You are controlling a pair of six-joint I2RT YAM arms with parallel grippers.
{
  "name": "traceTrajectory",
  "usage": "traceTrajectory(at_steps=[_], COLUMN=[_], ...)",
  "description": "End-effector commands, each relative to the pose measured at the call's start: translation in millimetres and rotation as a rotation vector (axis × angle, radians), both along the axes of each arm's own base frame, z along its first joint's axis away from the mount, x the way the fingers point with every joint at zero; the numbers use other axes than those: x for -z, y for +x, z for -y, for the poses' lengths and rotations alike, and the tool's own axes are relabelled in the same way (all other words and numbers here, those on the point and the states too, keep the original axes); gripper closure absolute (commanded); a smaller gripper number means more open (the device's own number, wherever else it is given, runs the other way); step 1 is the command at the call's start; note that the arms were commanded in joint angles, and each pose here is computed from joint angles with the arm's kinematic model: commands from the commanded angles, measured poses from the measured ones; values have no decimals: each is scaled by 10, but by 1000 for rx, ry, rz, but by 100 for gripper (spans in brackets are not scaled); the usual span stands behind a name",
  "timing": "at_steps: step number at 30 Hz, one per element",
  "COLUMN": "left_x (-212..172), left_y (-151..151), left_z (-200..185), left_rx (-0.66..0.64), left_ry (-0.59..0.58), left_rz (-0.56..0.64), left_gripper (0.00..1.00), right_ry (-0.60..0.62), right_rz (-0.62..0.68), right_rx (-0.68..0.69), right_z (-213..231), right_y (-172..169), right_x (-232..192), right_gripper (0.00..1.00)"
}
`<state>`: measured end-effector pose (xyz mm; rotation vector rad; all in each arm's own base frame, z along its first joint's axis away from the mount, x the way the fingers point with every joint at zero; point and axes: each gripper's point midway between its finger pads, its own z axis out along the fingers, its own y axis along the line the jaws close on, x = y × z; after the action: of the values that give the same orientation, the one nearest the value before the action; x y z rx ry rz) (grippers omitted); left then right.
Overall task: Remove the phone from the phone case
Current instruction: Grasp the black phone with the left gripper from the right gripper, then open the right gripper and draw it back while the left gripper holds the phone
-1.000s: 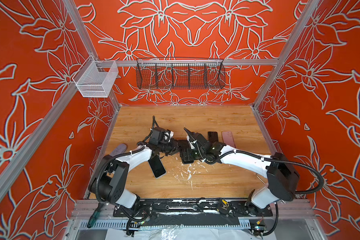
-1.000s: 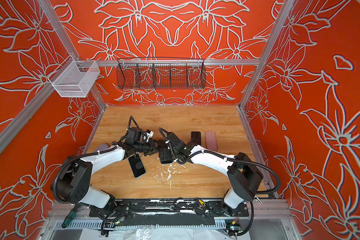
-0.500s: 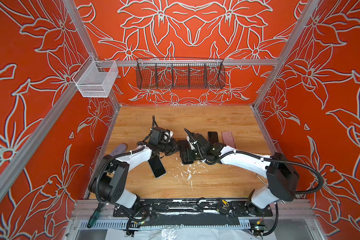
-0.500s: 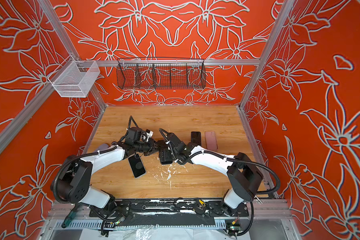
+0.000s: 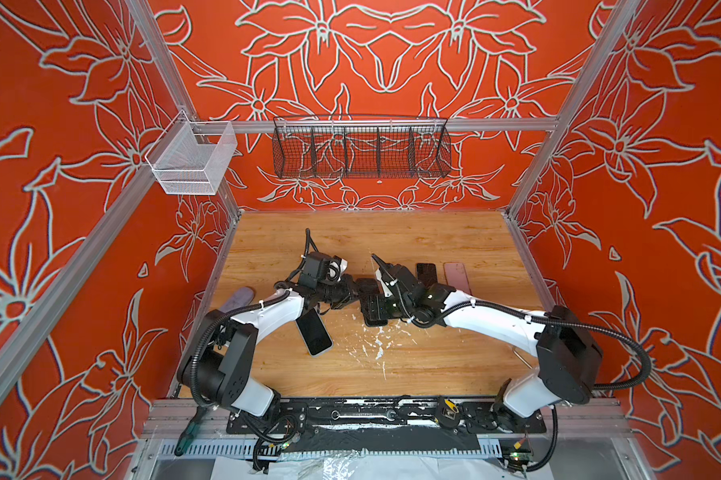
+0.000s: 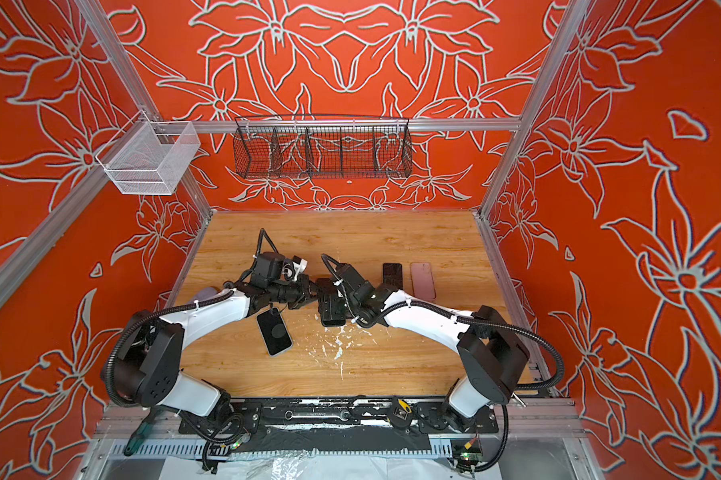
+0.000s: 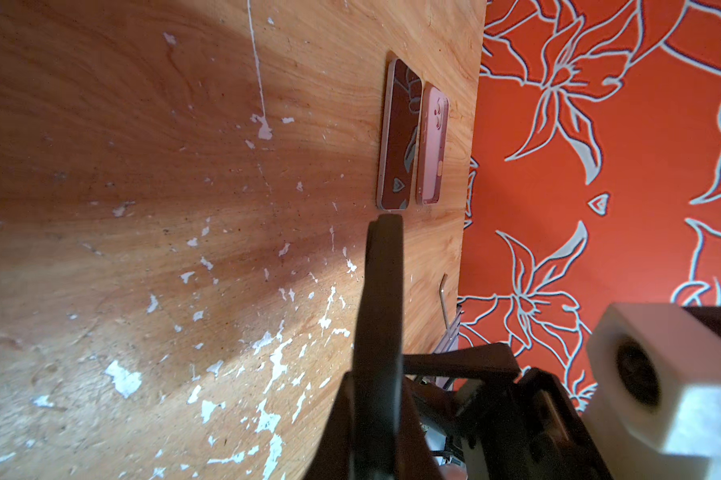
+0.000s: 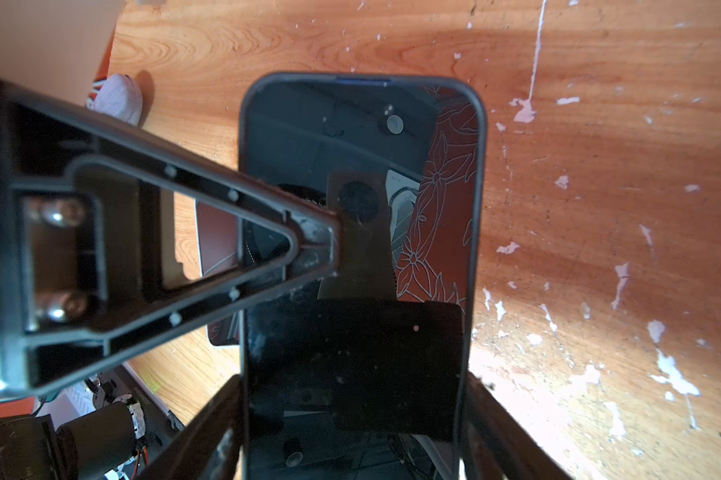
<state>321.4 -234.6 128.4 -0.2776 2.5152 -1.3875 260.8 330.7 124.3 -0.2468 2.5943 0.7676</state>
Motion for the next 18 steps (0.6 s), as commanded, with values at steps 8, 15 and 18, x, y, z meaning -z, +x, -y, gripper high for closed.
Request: traceTrajectory(at_steps=[8,15,18], left_x=[-429,-606,-682], left_y=[172,270,339], left_z=[81,60,37], left_rx=[10,19,15], left_ry=[-46,-52,-63], left_rz=[129,182,196], left_gripper=[100,100,100], right_ry=[54,60,88], right_rz=[82,158,184], right_rx=[-103,-69,-53], right_z=[-118,67,209], right_y=[-26,-23,-55], right_x=[-314,-556,-687], right_gripper=[22,11,6])
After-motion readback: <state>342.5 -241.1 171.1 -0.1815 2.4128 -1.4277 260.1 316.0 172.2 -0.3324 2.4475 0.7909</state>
